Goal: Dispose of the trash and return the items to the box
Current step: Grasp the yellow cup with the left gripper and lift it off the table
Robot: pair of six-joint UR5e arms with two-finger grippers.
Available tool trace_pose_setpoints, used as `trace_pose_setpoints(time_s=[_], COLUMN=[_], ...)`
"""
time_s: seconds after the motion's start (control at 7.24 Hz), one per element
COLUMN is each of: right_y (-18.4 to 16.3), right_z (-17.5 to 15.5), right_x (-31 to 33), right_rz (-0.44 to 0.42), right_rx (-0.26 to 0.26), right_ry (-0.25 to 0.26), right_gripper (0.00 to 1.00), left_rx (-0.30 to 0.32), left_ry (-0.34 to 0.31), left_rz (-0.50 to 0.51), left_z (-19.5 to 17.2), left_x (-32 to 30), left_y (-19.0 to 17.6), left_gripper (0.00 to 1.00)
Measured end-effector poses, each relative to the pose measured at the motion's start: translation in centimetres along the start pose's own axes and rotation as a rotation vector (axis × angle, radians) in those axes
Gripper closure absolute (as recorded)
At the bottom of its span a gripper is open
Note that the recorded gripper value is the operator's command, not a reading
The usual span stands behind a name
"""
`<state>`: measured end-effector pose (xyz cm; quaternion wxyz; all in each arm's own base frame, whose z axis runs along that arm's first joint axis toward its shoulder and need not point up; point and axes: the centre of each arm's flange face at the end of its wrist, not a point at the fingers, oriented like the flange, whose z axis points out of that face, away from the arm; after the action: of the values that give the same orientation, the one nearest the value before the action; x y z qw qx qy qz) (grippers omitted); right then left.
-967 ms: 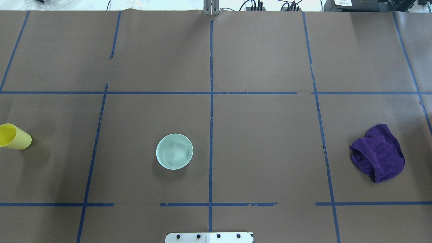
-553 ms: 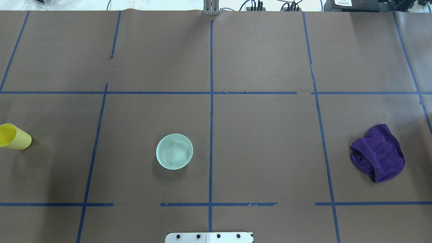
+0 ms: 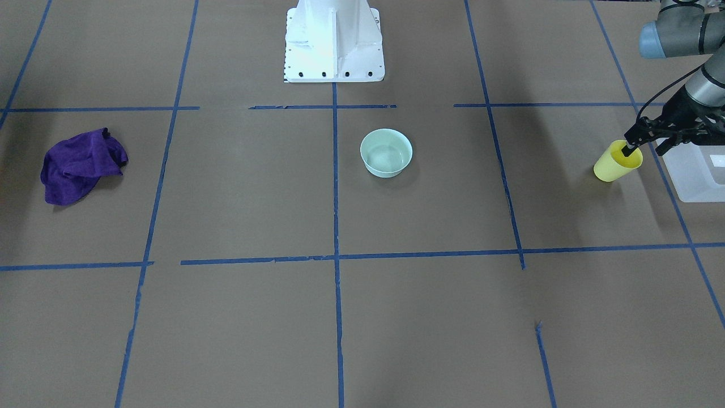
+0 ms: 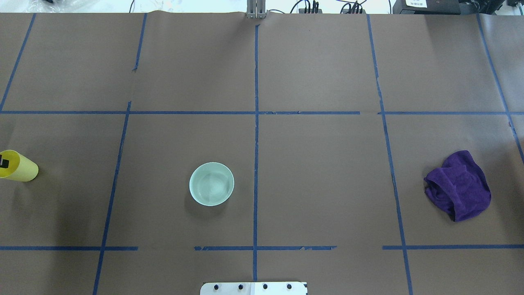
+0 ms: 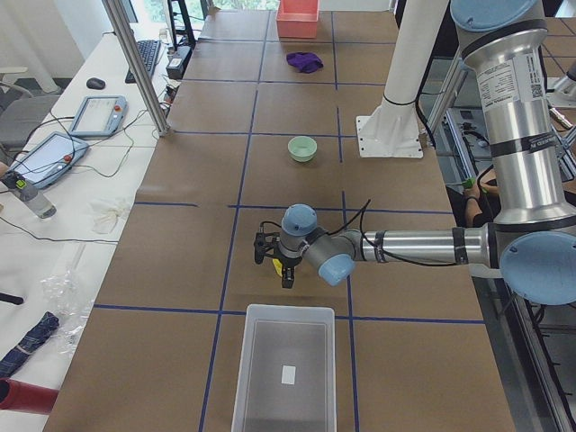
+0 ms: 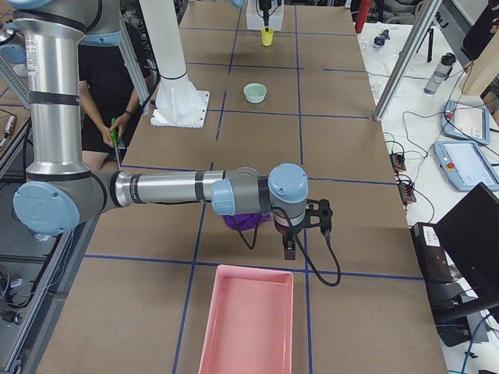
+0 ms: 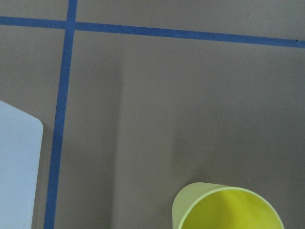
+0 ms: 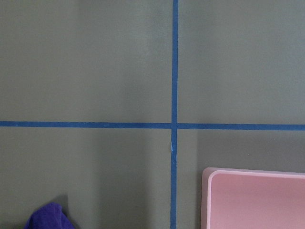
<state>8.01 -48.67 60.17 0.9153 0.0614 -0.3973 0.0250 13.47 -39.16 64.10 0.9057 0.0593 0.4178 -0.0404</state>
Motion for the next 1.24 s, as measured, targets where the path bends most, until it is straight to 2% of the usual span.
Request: trace_pose_setpoints(time_s=[0.14,0.28,0.41,0.55,0.97,1.24], right_y=[0.0,0.0,0.0,0.0,-0.1,0.1], right_z=[0.0,0.0,0.0,-0.1,-0.1,0.0], right_x=[0.0,0.0,-0.1,-0.2,-0.3,-0.2], right_rz=[0.0,-0.002,-0.003,-0.004,-0.007,0.006], right_rx=[-0.001,0.0,0.0,0.001,0.002,-0.002], right_ry=[0.0,-0.001,-0.001,-0.002,-0.004,-0.012], right_gripper=[0.0,0.0,0.0,0.0,0.0,0.0], left_rx=[-0.008,-0.013,-0.014,-0.013,-0.011,-0.014], left_ry=[-0.001,-0.009,-0.016,-0.021,-0.02,0.01], left_rz=[0.011,0.021,0.028,0.032,0.04,0.069], left_z=[0.4,1.0,1.3,1.5,1.6,0.4], left_x=[0.4,0.6,0.8,0.8,0.9,1.7], left_y=[0.3,0.5,0.6,0.6,0.4,0.3], left_gripper=[0.38,0.7,0.92,1.0,1.0,1.0])
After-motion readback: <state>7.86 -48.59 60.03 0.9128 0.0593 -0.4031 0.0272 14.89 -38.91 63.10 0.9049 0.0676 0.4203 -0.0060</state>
